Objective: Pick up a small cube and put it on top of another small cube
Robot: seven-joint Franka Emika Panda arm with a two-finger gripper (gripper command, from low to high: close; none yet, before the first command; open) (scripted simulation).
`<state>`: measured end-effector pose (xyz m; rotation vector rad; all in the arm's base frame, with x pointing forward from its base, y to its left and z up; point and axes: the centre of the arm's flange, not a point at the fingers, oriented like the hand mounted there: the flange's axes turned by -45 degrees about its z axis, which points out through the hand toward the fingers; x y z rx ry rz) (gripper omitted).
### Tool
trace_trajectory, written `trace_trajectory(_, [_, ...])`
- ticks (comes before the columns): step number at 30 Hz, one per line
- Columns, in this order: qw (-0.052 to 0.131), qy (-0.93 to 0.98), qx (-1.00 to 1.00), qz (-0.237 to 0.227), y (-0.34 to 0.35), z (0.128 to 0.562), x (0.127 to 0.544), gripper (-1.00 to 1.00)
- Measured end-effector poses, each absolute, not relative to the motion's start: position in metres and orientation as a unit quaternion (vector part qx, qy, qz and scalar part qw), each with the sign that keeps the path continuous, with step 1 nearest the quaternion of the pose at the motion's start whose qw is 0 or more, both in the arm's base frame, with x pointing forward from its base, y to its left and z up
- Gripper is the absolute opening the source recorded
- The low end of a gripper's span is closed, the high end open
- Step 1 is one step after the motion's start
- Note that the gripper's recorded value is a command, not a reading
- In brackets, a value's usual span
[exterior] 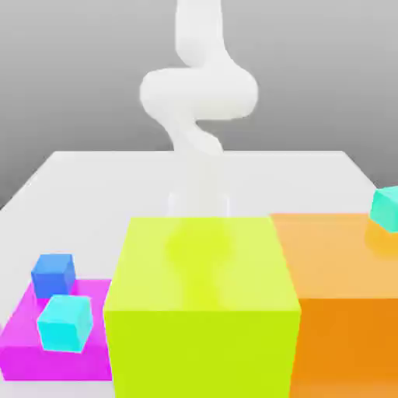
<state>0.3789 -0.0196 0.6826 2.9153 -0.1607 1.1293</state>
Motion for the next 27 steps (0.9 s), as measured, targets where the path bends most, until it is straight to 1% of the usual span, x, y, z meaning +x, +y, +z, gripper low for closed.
trace_trajectory(3, [0.014, -0.108, 0.94, 0.324, -0.049, 0.644, 0.415, 0.0])
trace_trajectory(7, [0.023, -0.18, 0.944, 0.277, -0.094, 0.588, 0.451, 0.0])
trace_trajectory(13, [0.028, -0.288, 0.935, 0.205, -0.168, 0.494, 0.482, 0.0])
trace_trajectory(16, [0.028, -0.341, 0.924, 0.169, -0.206, 0.443, 0.486, 0.0])
trace_trajectory(20, [0.026, -0.42, 0.899, 0.12, -0.266, 0.373, 0.474, 0.0])
trace_trajectory(24, [0.018, -0.479, 0.875, 0.072, -0.3, 0.301, 0.461, 0.0])
trace_trajectory(27, [0.01, -0.526, 0.85, 0.036, -0.325, 0.246, 0.441, 0.0])
